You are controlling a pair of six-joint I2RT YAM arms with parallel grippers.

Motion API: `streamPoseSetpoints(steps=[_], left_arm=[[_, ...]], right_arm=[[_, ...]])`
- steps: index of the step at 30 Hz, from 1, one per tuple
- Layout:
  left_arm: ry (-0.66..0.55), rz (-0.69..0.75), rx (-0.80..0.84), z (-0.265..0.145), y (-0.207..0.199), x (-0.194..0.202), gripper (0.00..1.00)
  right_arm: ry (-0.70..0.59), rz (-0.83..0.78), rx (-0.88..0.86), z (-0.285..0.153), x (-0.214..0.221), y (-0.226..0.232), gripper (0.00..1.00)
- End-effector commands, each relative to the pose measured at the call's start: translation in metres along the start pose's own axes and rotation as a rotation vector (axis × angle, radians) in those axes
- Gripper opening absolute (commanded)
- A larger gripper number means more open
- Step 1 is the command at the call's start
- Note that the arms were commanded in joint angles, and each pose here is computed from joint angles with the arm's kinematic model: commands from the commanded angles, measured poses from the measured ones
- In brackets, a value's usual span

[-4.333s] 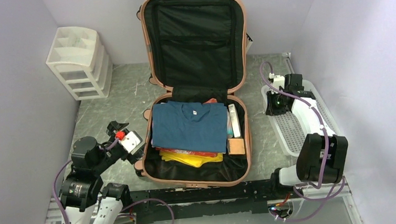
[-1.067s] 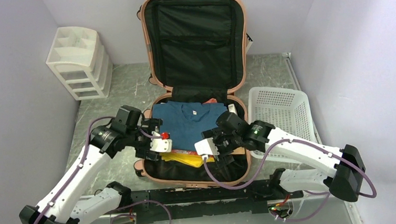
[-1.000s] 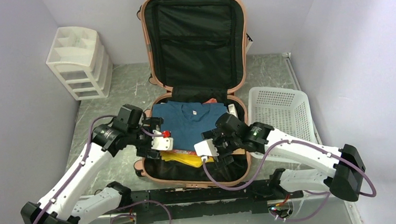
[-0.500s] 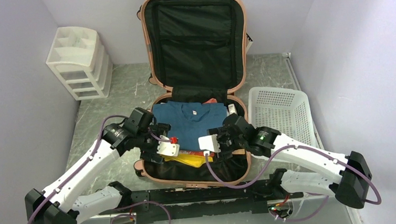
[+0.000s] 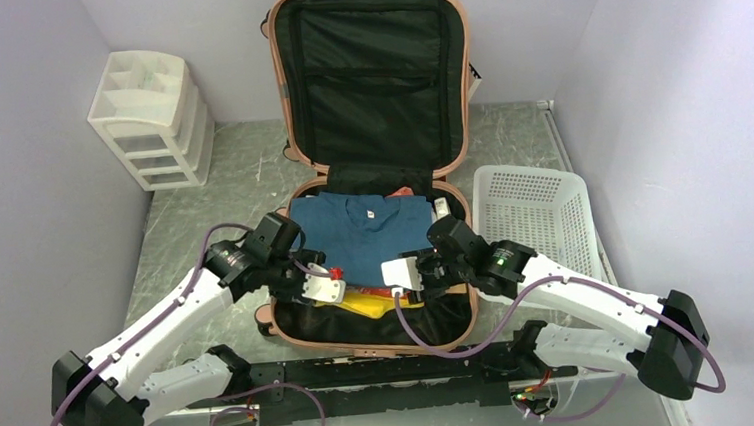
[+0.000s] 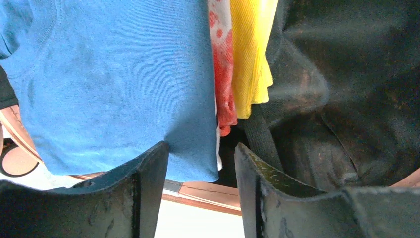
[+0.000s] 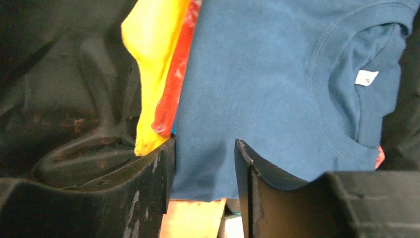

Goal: Open, take out, and arrange the luggage
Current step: Pick up the clothes from the luggage.

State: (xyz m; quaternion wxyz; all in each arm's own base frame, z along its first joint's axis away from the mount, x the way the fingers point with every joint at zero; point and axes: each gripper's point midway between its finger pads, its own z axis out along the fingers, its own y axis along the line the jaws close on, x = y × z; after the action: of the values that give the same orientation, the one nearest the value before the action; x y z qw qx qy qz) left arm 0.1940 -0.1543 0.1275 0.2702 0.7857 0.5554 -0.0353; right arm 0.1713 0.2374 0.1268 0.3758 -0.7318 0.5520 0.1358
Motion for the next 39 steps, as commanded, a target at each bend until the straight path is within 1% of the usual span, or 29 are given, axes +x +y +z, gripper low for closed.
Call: streamPoseSetpoints(steps=[1,3,4,7,8,9,11,12,17,22,26,28,35,39], left_arm=[[-0.017,-0.007,-0.042,-0.004,0.014,-0.008,0.52],[-0.026,-0.007,-0.038,-0.006,0.015,-0.012,0.48],[-0.029,-0.006,-0.036,-0.006,0.016,-0.013,0.44],[-0.032,-0.007,-0.032,-0.007,0.017,-0.015,0.29],[-0.030,-0.008,-0.034,-0.007,0.018,-0.015,0.23],[-0.028,-0.008,-0.037,-0.007,0.019,-0.015,0.20],[-0.024,-0.008,-0.044,-0.008,0.021,-0.016,0.08],[-0.024,-0.008,-0.044,-0.008,0.021,-0.016,0.06],[-0.033,-0.012,-0.058,-0.013,0.026,-0.021,0.05],[-0.079,-0.032,-0.089,-0.026,0.041,-0.036,0.05],[-0.144,-0.039,-0.068,-0.039,0.046,-0.055,0.05],[-0.195,-0.045,-0.042,-0.045,0.045,-0.067,0.05],[-0.308,-0.082,0.034,-0.059,0.044,-0.098,0.05],[-0.378,-0.132,0.071,-0.062,0.043,-0.117,0.05]], right_arm=[[-0.007,-0.025,-0.079,-0.002,-0.001,0.014,0.47],[-0.003,-0.023,-0.106,-0.002,-0.001,0.018,0.43],[0.003,-0.018,-0.111,-0.001,0.000,0.018,0.38],[0.024,-0.009,-0.079,0.000,0.003,0.011,0.32],[0.027,-0.002,-0.049,0.001,0.002,0.005,0.29],[0.028,0.005,-0.034,0.001,0.002,0.001,0.26],[0.022,0.009,-0.001,-0.002,-0.003,-0.007,0.19],[0.022,0.015,0.014,-0.003,-0.004,-0.011,0.16],[0.027,0.030,0.108,-0.012,-0.014,-0.041,0.00],[0.068,0.060,0.222,-0.022,-0.014,-0.081,0.00],[0.055,0.085,0.321,-0.040,-0.017,-0.118,0.00],[0.043,0.094,0.365,-0.050,-0.018,-0.135,0.00],[0.013,0.092,0.450,-0.070,-0.036,-0.178,0.00],[0.030,0.084,0.481,-0.071,-0.039,-0.198,0.00]])
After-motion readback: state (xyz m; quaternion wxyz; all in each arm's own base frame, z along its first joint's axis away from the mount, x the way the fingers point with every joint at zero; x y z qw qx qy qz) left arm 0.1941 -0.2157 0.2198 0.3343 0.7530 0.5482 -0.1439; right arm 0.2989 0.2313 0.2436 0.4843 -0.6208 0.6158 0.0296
